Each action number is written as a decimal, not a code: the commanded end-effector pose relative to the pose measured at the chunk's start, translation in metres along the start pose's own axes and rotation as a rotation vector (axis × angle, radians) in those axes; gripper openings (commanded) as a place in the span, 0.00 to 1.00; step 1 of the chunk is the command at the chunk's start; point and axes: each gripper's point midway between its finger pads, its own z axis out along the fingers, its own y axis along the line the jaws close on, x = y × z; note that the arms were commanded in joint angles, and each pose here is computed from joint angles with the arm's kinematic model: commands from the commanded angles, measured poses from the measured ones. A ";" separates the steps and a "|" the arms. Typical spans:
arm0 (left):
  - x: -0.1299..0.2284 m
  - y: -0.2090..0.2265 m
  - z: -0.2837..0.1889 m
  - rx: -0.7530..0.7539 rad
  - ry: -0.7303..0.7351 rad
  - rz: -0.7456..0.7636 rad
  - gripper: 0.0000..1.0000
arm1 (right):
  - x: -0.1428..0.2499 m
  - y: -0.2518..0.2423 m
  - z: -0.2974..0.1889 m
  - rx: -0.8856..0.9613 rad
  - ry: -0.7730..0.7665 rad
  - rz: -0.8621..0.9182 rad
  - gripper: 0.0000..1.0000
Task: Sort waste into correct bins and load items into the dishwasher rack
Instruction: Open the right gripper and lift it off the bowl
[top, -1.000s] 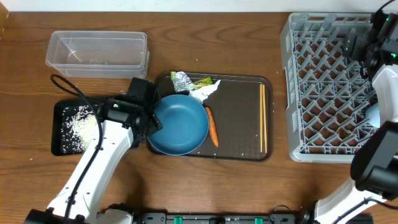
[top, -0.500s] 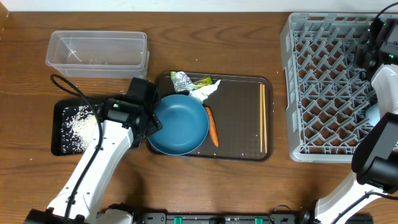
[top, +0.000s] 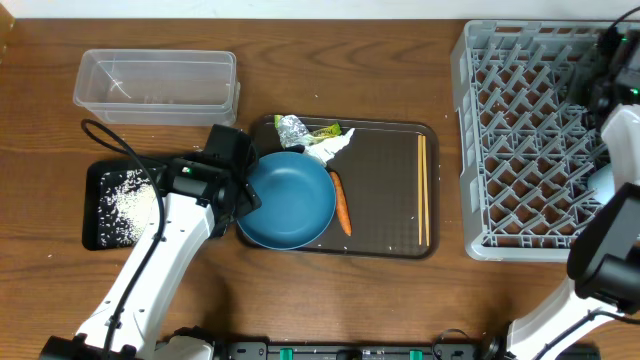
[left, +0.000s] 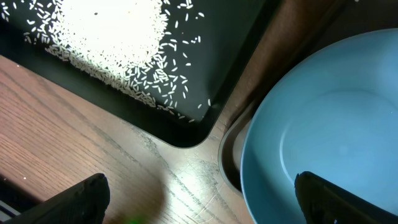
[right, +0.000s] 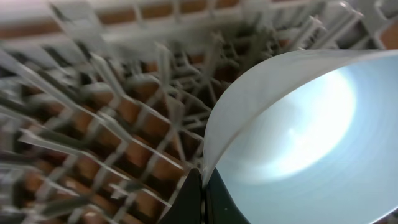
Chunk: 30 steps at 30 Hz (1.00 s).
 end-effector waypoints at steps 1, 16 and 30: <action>-0.008 0.001 -0.007 0.003 -0.032 -0.020 0.98 | -0.050 0.011 -0.049 -0.275 -0.161 0.122 0.01; -0.008 0.001 -0.007 0.003 -0.032 -0.020 0.98 | -0.022 -0.008 -0.072 -1.010 -0.254 0.197 0.01; -0.008 0.001 -0.007 0.003 -0.032 -0.020 0.98 | -0.007 -0.009 -0.046 -1.104 -0.240 0.243 0.01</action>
